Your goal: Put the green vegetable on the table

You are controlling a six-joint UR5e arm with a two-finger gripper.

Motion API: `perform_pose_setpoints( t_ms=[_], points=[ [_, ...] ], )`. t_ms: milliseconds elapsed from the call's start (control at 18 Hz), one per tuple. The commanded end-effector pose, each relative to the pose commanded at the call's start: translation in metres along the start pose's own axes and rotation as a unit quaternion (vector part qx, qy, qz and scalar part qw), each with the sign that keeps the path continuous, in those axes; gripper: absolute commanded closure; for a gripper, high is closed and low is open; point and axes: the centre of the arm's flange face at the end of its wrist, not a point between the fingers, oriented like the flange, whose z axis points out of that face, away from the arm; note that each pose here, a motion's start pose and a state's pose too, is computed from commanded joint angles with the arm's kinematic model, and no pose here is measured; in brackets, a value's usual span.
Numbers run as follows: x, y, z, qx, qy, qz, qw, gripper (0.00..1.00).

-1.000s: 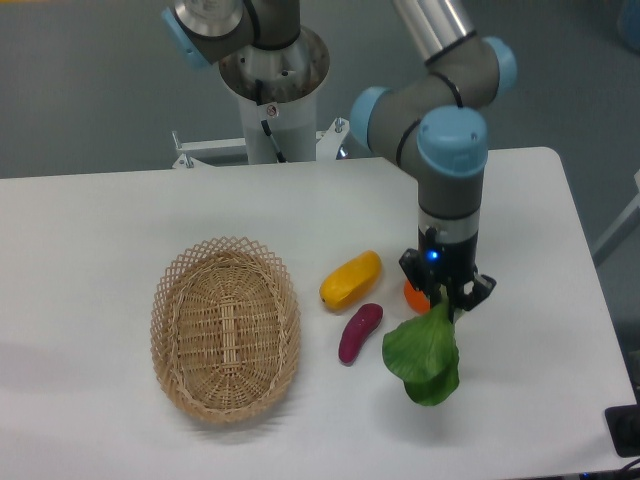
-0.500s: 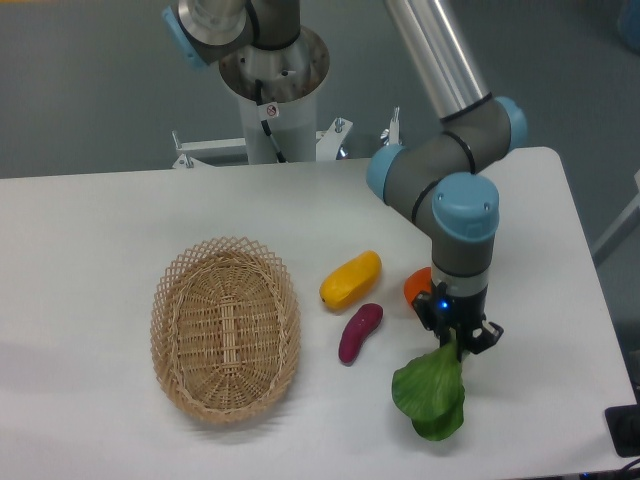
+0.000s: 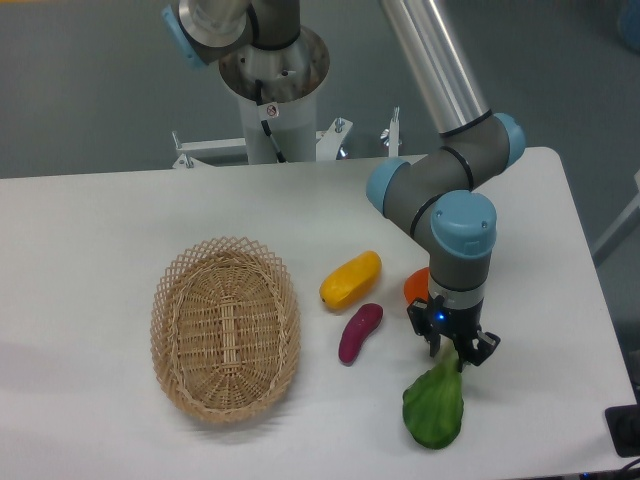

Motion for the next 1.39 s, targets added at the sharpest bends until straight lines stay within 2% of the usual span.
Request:
perform_pose_setpoints(
  t_ms=[111, 333, 500, 667, 944, 1167, 1278, 1389],
  points=[
    [0.006, -0.004, -0.007, 0.001, -0.002, -0.009, 1.0000, 0.00],
    [-0.005, -0.015, -0.060, 0.007, -0.048, -0.011, 0.9988, 0.00],
    [-0.014, -0.008, -0.102, -0.017, -0.088, -0.008, 0.9959, 0.00],
    [-0.020, 0.004, -0.131, -0.020, -0.106, 0.004, 0.9942, 0.00],
    [-0.022, 0.037, -0.157, -0.050, -0.059, 0.053, 0.9956, 0.00],
    [-0.030, 0.083, -0.202, -0.071, -0.008, 0.102, 0.9922, 0.00],
    [-0.034, 0.101, -0.215, -0.066, 0.000, 0.120, 0.9906, 0.00],
    [-0.035, 0.106, -0.220, -0.052, -0.001, 0.117, 0.9917, 0.00]
  ],
)
